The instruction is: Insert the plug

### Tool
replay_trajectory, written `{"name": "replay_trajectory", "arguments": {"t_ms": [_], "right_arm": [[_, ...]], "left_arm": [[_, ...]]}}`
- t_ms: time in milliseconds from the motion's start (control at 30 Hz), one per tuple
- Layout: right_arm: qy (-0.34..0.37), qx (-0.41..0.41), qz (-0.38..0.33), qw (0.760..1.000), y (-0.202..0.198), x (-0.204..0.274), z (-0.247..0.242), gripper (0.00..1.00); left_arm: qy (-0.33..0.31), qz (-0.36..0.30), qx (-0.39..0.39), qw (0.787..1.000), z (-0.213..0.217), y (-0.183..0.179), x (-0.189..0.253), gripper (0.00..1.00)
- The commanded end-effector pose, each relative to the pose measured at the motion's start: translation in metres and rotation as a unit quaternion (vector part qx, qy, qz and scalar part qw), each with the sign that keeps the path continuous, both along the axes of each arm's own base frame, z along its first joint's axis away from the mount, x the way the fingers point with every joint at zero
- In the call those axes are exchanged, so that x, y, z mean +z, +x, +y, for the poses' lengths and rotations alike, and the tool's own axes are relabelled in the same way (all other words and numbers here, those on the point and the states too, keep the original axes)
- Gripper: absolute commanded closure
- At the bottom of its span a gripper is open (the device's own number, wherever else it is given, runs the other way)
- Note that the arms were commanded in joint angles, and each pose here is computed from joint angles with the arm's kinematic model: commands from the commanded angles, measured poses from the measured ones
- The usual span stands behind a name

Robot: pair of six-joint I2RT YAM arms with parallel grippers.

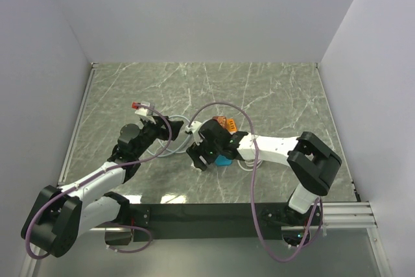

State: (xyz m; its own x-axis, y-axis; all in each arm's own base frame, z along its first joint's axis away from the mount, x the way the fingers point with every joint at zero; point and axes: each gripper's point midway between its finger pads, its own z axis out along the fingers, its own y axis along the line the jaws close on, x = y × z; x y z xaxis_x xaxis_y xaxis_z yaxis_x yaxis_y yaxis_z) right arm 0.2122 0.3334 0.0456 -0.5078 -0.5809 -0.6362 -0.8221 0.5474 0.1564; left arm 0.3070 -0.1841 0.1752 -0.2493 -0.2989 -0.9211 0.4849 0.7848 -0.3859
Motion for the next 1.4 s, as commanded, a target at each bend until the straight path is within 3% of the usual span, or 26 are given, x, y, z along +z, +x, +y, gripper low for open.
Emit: {"name": "replay_trajectory", "arguments": {"t_ms": [0,633,700,733,800,867,900,1167,1367], "right_arm": [[0.019,0.009,-0.008,1.000,0.003,0.003,0.005,0.21],[0.010,0.009,0.011,1.000,-0.003,-0.019,0.002,0.30],[0.008,0.005,0.006,1.000,-0.002,-0.019,0.001,0.38],[0.007,0.004,0.004,1.000,-0.001,-0.019,0.000,0.49],[0.005,-0.003,-0.003,1.000,0.002,-0.019,-0.001,0.59],[0.005,-0.009,-0.012,1.000,0.006,-0.016,-0.002,0.79],[0.003,-0.015,-0.020,1.000,0.009,-0.014,-0.004,1.00],[0.051,-0.057,-0.114,0.990,0.026,0.060,-0.018,1.00],[0.097,-0.048,-0.173,0.979,0.024,0.112,-0.023,1.00]], "left_arm": [[-0.008,-0.013,-0.005,1.000,-0.002,0.001,0.007,0.20],[-0.008,-0.011,-0.006,1.000,-0.002,0.002,0.007,0.20],[-0.009,-0.011,-0.008,1.000,-0.003,0.001,0.007,0.20],[-0.010,-0.012,-0.009,1.000,-0.003,0.000,0.007,0.20],[-0.011,-0.013,-0.015,1.000,-0.005,-0.001,0.008,0.20],[-0.014,-0.014,-0.021,1.000,-0.006,-0.003,0.009,0.20],[-0.014,-0.014,-0.026,0.999,-0.008,-0.004,0.009,0.20],[-0.039,-0.021,-0.109,0.993,-0.029,-0.026,0.027,0.20],[-0.051,0.010,-0.192,0.980,-0.050,-0.045,0.021,0.20]]}}
